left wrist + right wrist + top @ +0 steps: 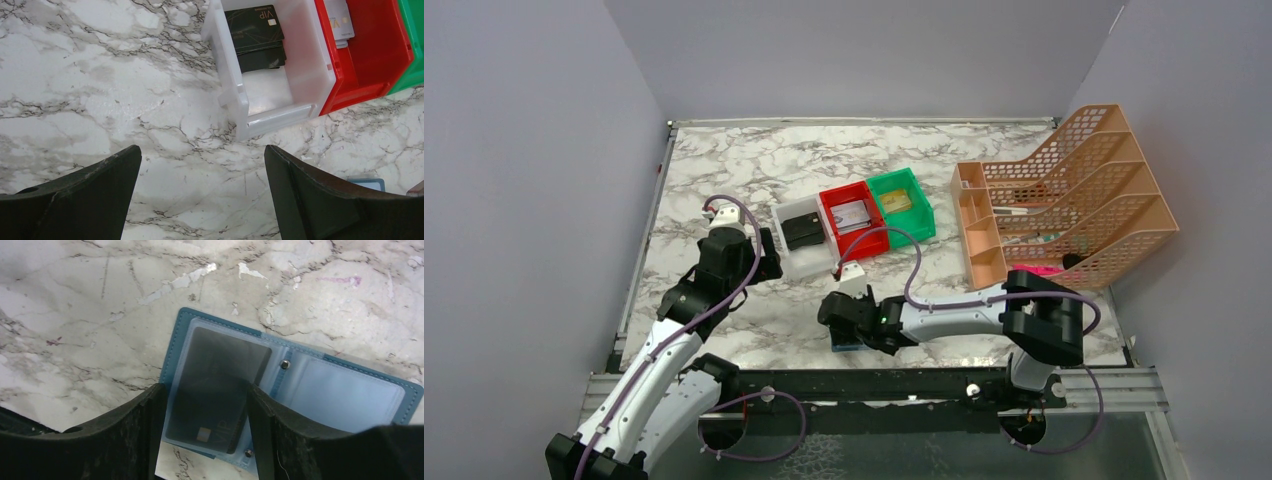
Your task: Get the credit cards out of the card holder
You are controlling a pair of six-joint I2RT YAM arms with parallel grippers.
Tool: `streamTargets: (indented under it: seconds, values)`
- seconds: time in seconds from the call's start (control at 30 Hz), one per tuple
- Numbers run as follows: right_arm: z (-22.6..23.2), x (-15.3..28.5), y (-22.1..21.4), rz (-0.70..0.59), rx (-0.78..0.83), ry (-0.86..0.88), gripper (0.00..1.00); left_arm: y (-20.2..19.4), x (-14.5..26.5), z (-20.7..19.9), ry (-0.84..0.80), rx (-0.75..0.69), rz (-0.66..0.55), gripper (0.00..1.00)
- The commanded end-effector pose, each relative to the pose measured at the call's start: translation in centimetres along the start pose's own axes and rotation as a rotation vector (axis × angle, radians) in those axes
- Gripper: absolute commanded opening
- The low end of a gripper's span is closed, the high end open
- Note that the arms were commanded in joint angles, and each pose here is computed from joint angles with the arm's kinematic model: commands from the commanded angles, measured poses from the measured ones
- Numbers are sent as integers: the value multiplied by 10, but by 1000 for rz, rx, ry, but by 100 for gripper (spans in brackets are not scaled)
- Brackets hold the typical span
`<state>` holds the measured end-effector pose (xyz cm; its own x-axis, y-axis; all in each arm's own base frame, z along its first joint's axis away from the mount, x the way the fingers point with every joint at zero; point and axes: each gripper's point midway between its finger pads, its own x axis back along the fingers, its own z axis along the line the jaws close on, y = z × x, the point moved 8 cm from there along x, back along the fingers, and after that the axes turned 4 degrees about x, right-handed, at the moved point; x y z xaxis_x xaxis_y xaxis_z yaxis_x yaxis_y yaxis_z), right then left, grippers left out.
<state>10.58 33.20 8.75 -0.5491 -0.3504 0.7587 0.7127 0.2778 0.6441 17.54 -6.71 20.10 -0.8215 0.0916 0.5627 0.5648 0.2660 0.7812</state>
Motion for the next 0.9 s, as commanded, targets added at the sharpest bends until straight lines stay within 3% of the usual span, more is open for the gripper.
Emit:
streamTargets:
  seconds: [0.0,0.27,0.47,0.73,0.87]
  values:
    - [-23,-6,-29,74,52,-174,64,0,-2,-1,-16,-3,-6,96]
    - [-19,11,-11,1,43,-147,65,0,-2,-1,-17,-3,-4,96]
    - [-16,7,-17,18,40,-105,64,0,-2,-1,-18,-4,-3,96]
    - [-17,-6,-39,85,12,-69,40,0,-2,-1,-22,-3,-4,96]
    - [-15,-5,-40,83,3,-50,34,-1,-2,-1,-22,-4,-3,96]
